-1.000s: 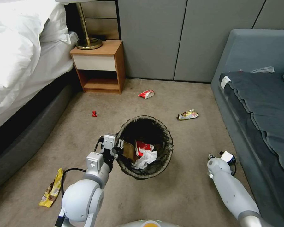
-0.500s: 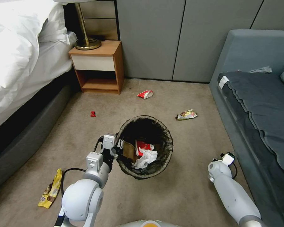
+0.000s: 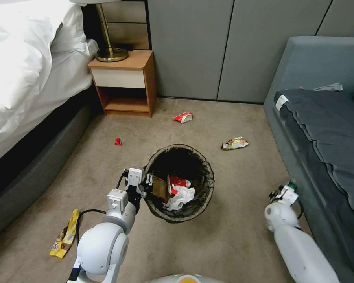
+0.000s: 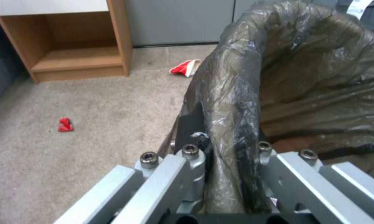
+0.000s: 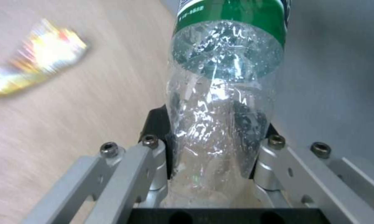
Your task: Pick up the trash bin, then pick up the garbage from the floor and place it into the trash bin.
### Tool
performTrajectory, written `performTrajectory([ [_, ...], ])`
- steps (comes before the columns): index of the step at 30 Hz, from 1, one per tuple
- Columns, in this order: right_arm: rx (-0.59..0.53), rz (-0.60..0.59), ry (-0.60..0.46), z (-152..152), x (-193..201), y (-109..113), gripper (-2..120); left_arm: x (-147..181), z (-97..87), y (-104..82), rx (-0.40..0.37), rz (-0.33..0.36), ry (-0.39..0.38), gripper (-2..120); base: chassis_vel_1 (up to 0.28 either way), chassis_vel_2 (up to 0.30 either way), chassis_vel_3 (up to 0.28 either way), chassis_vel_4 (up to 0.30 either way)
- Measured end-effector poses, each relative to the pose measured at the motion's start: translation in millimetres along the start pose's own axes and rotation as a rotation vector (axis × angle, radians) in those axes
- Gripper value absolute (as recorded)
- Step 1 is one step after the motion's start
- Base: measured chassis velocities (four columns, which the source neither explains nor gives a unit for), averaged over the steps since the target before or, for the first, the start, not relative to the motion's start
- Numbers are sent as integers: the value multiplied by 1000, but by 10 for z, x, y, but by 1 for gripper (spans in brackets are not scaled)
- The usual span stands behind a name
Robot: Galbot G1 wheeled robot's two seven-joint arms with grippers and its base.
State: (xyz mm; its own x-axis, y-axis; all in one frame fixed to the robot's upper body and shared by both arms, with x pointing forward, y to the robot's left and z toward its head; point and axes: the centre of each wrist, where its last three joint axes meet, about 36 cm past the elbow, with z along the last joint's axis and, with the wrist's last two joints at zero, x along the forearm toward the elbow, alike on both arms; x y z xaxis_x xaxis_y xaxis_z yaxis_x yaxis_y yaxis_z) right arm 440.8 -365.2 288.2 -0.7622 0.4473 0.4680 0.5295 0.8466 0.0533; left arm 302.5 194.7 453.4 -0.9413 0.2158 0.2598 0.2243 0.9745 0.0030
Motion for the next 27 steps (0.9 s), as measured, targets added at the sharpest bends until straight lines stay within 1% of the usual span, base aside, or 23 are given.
performTrajectory([
  [1,0,0,0,0,0,0,24,0,0,0,0,0,0,5,0,0,0,0],
  [2,21,-26,-30,-72,90,-32,24,-3,2,-2,0,0,1,5,0,0,0,0],
  [3,60,-81,-74,-191,288,-77,24,-8,6,-6,1,0,2,5,0,0,0,0],
  [4,60,-81,-74,-191,288,-77,24,-8,6,-6,1,0,2,5,0,0,0,0],
  [5,74,-116,-96,-281,421,-78,24,-11,6,-9,2,0,3,5,0,0,0,0],
  [7,101,-208,-148,-535,835,-13,24,-15,5,-17,3,1,4,5,0,0,0,0],
  [8,101,-208,-148,-535,835,-13,24,-15,5,-17,3,1,4,5,0,0,0,0],
  [9,106,-237,-161,-598,962,22,24,-15,5,-19,3,1,5,5,0,0,0,0],
  [11,122,-336,-197,-807,1365,179,24,-16,6,-19,4,-6,9,5,0,0,0,0],
  [13,122,-343,-199,-824,1396,192,24,-16,6,-18,4,-7,10,5,0,0,0,0],
  [14,126,-414,-219,-961,1677,312,24,-17,8,-18,5,-11,14,5,0,0,0,0],
  [16,134,-501,-228,-1071,1990,428,24,-16,8,-19,8,-12,18,5,0,0,0,0],
  [17,134,-501,-228,-1071,1990,428,24,-16,8,-19,8,-12,18,5,0,0,0,0],
  [18,140,-534,-228,-1095,2087,458,24,-16,7,-18,9,-12,20,5,0,0,0,0],
  [19,159,-598,-224,-1114,2252,507,24,-14,5,-17,10,-12,22,5,0,0,0,0],
  [20,169,-627,-219,-1115,2320,527,24,-15,4,-15,10,-13,23,5,0,0,0,0],
  [21,169,-627,-219,-1115,2320,527,24,-15,4,-15,10,-13,23,5,0,0,0,0],
  [23,195,-692,-207,-1102,2450,571,24,-18,-1,-13,12,-14,24,5,0,0,0,0],
  [25,214,-731,-198,-1079,2524,614,24,-20,-4,-13,12,-15,24,5,0,0,0,0],
  [26,214,-731,-198,-1079,2524,614,24,-20,-4,-13,12,-15,24,5,0,0,0,0],
  [27,229,-770,-187,-1042,2587,669,24,-24,-8,-16,14,-16,25,5,0,0,0,0],
])
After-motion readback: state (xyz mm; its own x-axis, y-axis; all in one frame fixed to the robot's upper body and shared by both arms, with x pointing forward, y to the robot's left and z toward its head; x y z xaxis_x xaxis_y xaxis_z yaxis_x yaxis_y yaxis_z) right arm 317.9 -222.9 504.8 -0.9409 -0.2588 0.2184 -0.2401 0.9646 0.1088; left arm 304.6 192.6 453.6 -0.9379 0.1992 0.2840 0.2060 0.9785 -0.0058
